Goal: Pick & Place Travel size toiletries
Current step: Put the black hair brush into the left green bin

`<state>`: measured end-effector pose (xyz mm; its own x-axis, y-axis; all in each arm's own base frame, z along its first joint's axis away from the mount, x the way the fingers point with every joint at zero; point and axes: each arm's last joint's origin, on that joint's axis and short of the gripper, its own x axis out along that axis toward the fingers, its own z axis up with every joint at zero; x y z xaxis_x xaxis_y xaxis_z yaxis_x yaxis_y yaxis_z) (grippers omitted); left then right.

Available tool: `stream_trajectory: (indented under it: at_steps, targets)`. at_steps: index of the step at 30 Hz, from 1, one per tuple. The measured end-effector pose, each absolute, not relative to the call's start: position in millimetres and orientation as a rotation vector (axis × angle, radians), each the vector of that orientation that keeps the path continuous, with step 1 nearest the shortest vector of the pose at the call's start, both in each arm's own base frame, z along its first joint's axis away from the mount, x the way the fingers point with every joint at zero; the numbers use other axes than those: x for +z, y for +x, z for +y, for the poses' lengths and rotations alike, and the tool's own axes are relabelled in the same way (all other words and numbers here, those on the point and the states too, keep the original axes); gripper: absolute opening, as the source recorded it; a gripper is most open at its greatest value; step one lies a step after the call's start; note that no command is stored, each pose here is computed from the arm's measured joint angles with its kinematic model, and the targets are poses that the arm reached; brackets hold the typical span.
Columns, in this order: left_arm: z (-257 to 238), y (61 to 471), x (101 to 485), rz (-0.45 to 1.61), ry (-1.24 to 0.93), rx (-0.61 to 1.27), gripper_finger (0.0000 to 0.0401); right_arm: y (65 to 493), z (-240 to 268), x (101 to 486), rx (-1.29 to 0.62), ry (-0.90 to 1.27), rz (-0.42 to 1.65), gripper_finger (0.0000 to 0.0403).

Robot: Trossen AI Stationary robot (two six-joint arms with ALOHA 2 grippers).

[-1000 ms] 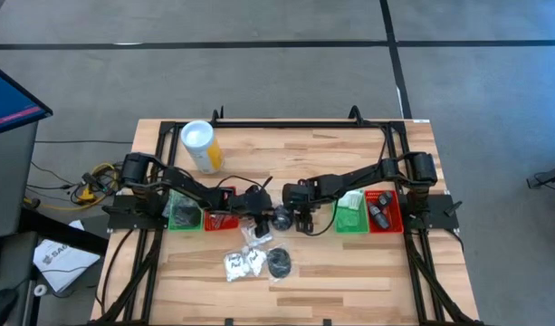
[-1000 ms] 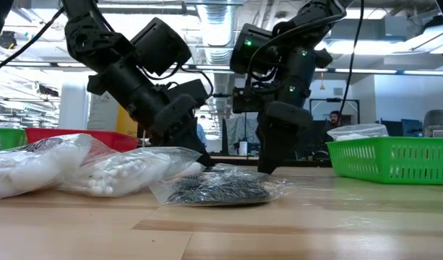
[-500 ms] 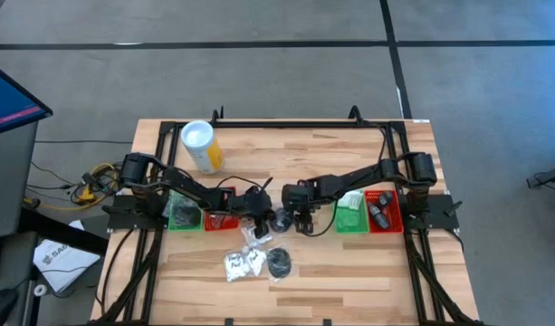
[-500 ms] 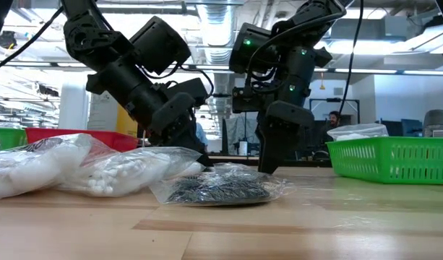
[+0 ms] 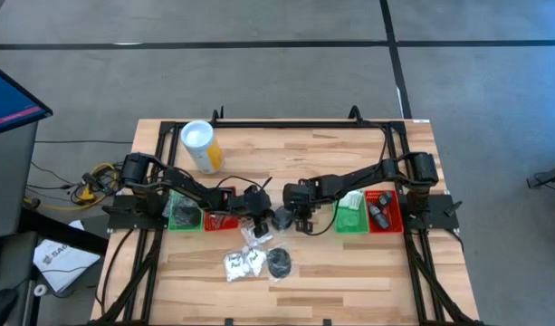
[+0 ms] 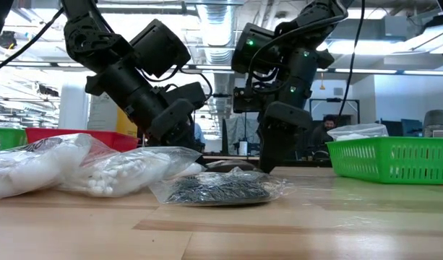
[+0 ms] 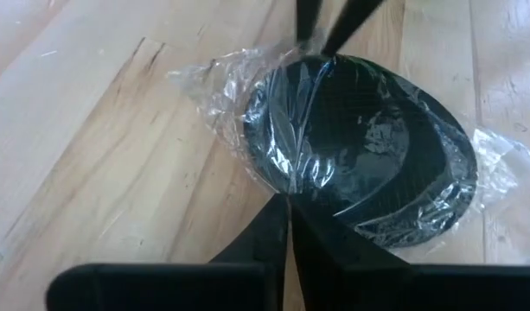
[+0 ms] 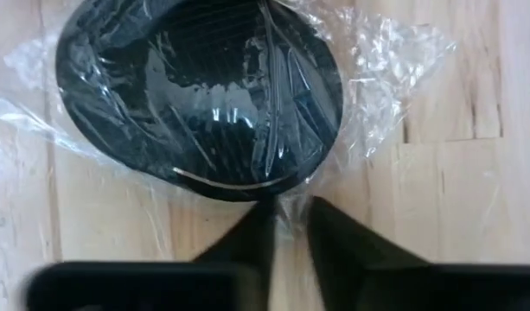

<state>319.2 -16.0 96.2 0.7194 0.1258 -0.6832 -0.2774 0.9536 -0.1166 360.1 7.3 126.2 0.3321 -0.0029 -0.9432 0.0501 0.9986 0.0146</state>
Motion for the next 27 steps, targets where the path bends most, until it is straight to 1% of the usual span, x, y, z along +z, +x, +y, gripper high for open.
stream_trajectory:
  at_steps: [1, 2, 7, 20, 27]
  targets:
    - [-16, 319, 96, 0.736, -0.218, 0.225, 0.0011, 360, 7, 126, -0.032, 0.045, 1.232, 0.0022]
    - [-16, 319, 96, 0.736, -0.218, 0.224, 0.0011, 360, 7, 126, -0.031, 0.046, 1.232, 0.0012]
    - [-16, 319, 96, 0.731, -0.217, 0.227, 0.0011, 361, 10, 129, -0.019, 0.047, 1.26, 0.0002]
    - [-15, 318, 100, 0.723, -0.202, 0.263, 0.0011, 363, 10, 136, -0.019, 0.047, 1.278, 0.0]
    - [-13, 312, 129, 0.654, -0.189, 0.299, 0.0013, 359, 10, 156, -0.02, 0.045, 1.237, 0.0]
